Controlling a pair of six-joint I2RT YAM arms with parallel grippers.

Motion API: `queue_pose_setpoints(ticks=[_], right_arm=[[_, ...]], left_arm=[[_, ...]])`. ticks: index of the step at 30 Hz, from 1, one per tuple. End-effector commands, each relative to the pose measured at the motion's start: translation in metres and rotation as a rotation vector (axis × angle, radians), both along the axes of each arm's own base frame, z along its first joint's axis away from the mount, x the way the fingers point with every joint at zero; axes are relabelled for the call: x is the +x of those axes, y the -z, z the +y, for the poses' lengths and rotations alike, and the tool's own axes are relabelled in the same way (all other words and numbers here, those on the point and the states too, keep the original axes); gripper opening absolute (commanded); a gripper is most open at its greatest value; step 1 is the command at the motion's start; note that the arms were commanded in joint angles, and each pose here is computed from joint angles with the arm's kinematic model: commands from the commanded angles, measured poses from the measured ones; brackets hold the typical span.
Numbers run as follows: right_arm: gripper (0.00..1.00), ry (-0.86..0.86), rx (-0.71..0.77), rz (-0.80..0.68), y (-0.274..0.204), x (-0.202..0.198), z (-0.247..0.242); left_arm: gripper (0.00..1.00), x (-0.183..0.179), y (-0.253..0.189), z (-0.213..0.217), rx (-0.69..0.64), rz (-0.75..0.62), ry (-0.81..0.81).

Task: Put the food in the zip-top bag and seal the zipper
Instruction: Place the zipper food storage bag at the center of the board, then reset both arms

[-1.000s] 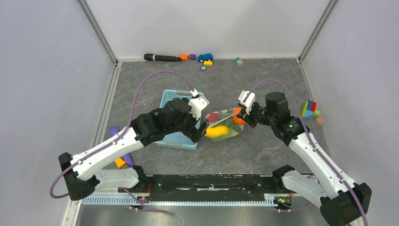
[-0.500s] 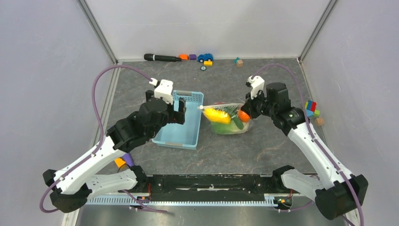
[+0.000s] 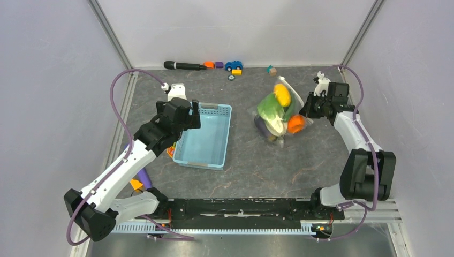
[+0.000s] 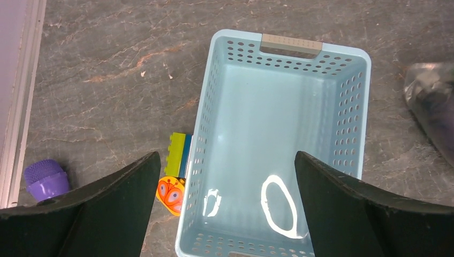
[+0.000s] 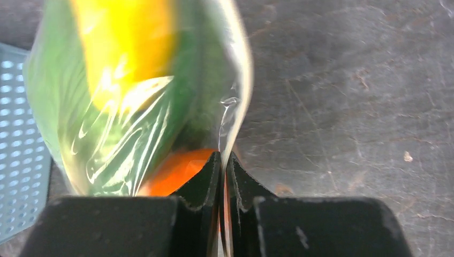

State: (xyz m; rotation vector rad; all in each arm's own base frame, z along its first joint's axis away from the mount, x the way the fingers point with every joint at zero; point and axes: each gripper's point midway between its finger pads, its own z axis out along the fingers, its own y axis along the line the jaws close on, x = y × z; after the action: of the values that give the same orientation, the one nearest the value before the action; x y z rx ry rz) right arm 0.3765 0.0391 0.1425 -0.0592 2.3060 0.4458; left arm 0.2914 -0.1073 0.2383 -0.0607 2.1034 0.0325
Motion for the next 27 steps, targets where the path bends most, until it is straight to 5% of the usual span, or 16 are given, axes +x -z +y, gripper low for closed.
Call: queue_pose_setpoints(ticks=[1, 6, 13, 15, 27], right_arm=[[0.12, 0.042, -0.047, -0.028, 0.001, 0.019, -0.026], [0.19, 0.141, -0.132, 0.021, 0.019, 0.019, -0.06], [0.85, 0.251, -0.202, 0.046, 0.014, 0.0, -0.089], [0.97, 0.303, -0.237, 0.022, 0.001, -0.007, -0.097], [0.98, 0.584, -0.313, -0.254, -0.088, -0.061, -0.125]], left_arm=[[1.0, 0.009, -0.001, 0.003, -0.055, -0.026, -0.051], [1.0, 0.014, -0.001, 0.015, -0.045, -0.045, -0.112], [1.0, 0.011, -0.01, 0.033, -0.082, -0.081, -0.216], [1.0, 0.007, -0.015, 0.035, -0.092, -0.081, -0.224], [1.0, -0.035, -0.044, 0.067, -0.114, -0.11, -0.284]])
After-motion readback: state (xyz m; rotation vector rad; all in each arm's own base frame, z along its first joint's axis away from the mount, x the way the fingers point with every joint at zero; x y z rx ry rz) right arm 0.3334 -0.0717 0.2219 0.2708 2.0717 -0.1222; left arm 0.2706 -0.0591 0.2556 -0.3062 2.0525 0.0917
